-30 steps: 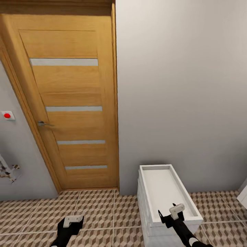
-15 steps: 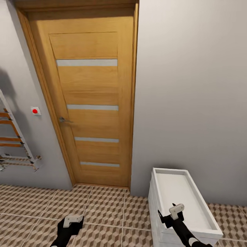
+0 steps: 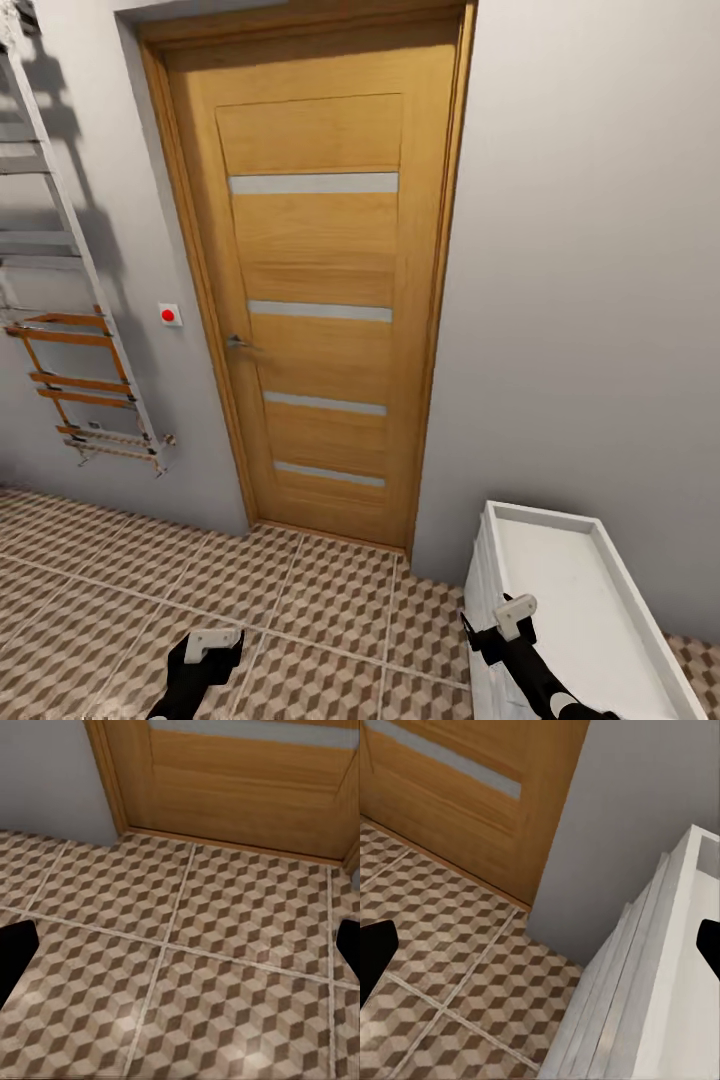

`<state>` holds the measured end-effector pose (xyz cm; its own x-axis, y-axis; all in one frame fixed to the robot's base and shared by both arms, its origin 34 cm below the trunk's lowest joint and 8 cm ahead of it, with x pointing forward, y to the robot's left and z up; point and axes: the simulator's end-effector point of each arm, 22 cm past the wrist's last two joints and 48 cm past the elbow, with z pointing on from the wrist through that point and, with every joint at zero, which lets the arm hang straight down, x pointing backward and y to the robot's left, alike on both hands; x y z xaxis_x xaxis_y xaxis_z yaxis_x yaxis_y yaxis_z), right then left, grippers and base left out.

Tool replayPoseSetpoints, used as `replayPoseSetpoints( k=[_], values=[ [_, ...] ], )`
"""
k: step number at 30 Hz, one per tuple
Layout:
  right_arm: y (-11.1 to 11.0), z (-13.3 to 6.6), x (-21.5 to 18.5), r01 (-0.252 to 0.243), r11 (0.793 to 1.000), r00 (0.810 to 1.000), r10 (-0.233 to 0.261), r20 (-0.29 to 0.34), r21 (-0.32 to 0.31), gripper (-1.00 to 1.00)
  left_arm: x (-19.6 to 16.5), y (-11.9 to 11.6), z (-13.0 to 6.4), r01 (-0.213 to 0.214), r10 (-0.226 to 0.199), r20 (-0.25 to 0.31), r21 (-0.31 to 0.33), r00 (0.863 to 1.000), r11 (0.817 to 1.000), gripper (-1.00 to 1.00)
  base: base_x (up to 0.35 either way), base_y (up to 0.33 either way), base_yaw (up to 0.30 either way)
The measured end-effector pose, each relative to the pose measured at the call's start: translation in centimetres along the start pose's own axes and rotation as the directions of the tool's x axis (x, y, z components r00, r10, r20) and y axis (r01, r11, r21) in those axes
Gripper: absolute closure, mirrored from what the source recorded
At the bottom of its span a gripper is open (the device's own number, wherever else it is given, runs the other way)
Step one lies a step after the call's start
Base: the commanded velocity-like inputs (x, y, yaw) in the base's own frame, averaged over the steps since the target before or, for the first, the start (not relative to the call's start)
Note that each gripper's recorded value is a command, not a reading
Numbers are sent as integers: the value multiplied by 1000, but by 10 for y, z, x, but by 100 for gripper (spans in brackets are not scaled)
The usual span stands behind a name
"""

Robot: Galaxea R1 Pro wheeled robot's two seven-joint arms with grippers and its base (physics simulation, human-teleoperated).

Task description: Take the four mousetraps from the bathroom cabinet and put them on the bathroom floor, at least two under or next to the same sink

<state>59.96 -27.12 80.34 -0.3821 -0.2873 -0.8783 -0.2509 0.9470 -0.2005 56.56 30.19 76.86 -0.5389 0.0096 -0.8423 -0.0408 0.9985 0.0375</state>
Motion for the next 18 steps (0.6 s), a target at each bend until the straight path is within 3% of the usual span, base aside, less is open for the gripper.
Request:
replayPoseSetpoints(
  k=[18],
  values=[
    [0,0,0,0,1000,1000,0,-1,0,-100,0,0,0,0,0,-1,0,1000,1000,-100,0,0,285]
  ],
)
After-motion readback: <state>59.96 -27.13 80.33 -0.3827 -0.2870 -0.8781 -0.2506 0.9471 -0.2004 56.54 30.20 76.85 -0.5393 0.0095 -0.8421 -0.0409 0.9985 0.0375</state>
